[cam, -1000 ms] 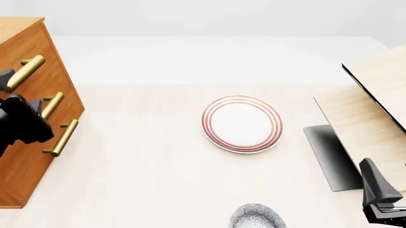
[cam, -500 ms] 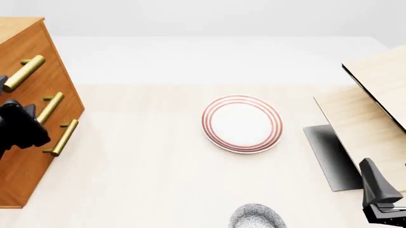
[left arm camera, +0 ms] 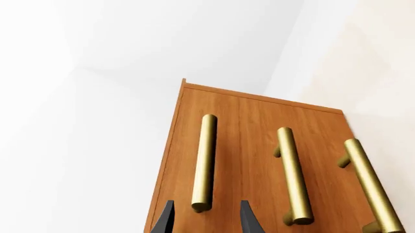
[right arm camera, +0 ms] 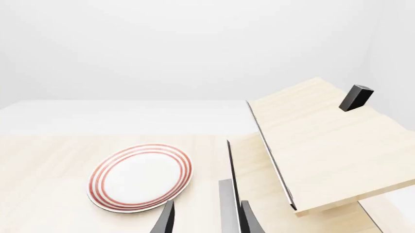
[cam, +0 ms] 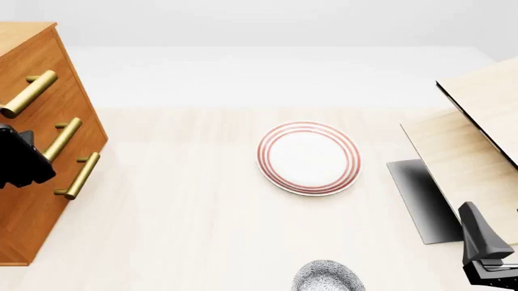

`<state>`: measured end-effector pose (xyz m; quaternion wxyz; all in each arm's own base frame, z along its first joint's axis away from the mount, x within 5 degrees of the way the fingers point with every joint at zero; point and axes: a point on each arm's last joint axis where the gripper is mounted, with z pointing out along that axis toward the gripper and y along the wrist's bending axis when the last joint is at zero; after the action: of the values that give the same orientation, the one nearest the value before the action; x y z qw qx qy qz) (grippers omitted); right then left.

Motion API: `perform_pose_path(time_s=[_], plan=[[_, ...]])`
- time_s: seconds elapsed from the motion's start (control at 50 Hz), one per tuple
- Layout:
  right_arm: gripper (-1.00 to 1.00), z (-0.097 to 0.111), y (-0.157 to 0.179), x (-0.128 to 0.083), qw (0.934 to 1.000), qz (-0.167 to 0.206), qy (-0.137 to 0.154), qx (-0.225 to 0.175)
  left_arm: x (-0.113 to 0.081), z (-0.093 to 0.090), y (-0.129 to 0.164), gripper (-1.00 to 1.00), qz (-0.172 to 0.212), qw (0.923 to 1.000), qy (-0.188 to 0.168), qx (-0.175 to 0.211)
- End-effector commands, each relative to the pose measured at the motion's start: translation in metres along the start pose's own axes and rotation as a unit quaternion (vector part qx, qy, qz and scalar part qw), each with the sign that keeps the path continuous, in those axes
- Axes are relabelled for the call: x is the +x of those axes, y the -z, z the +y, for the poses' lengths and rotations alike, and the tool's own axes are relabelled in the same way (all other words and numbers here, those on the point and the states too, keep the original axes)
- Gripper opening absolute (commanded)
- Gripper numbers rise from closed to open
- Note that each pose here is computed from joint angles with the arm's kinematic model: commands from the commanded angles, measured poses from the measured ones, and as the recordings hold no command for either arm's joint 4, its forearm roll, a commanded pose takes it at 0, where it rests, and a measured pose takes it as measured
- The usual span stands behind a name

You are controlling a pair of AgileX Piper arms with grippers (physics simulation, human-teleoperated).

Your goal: Open the top drawer of the cabinet and put the bowl in it.

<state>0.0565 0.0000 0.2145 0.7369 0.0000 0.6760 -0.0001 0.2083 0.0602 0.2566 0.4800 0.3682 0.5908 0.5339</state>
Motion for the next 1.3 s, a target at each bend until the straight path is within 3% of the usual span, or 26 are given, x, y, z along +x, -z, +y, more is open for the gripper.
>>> perform_pose_path(time_s=[0.02,0.6,0.62,1.3], plan=[[1.00,0.000,0.000,0.000,1.0000,0.000,0.000,0.000,0.003,-0.001,-0.007,1.00,0.006,1.0000,0.000,0.001],[1.00,0.000,0.000,0.000,1.0000,0.000,0.000,0.000,0.011,-0.007,-0.030,1.00,0.020,0.9998,-0.001,0.005],[1.00,0.000,0.000,0.000,1.0000,0.000,0.000,0.000,0.011,-0.006,-0.029,-1.00,0.020,0.9998,-0.002,0.002],[1.00,0.000,0.000,0.000,1.0000,0.000,0.000,0.000,-0.010,-0.006,-0.019,-1.00,-0.024,0.9995,-0.020,0.000]])
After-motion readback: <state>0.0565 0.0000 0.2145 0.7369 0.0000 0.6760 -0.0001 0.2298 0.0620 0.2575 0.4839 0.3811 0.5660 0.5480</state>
